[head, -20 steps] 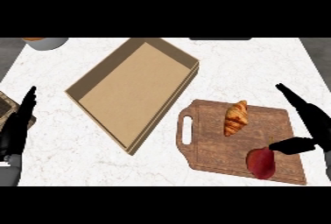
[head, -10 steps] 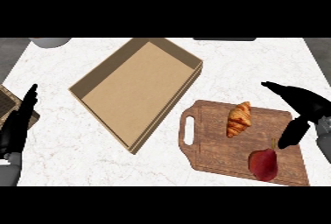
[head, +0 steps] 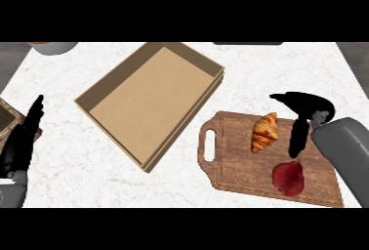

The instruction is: Pick the croissant from the cutting board and place it in the cardboard box

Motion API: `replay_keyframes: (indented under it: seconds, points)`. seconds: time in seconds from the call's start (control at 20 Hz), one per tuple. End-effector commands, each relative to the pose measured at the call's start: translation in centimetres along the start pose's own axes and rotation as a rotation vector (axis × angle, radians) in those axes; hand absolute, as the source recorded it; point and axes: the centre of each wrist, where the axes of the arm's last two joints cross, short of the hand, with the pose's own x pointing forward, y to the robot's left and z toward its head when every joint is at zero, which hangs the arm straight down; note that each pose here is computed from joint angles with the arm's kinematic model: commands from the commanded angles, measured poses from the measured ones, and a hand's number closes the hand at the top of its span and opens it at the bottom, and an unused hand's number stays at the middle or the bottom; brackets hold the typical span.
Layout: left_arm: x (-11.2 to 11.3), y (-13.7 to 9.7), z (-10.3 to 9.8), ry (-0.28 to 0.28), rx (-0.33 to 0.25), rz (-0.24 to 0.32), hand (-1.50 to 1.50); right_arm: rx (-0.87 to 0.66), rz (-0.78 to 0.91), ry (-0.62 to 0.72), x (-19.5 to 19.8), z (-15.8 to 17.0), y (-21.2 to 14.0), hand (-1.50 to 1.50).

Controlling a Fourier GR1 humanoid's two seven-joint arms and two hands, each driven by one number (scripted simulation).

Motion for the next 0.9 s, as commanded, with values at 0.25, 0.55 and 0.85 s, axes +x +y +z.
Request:
replay_keyframes:
  seconds: [0.25, 0.55, 0.85]
  points:
    - [-0.9, 1.3, -1.0, 0.009, -0.003, 0.017, 0.00, 0.040, 0.047, 0.014, 1.2, -2.9, 1.4, -1.50]
    - [1.2, 0.6, 0.1, 0.019, -0.006, -0.008, 0.00, 0.048, 0.021, 0.000, 1.5, -2.8, 2.8, -1.50]
    - [0.4, 2.0, 0.8, 0.015, -0.003, -0.002, 0.00, 0.064, -0.009, -0.106, 1.7, -1.0, 1.4, -1.50]
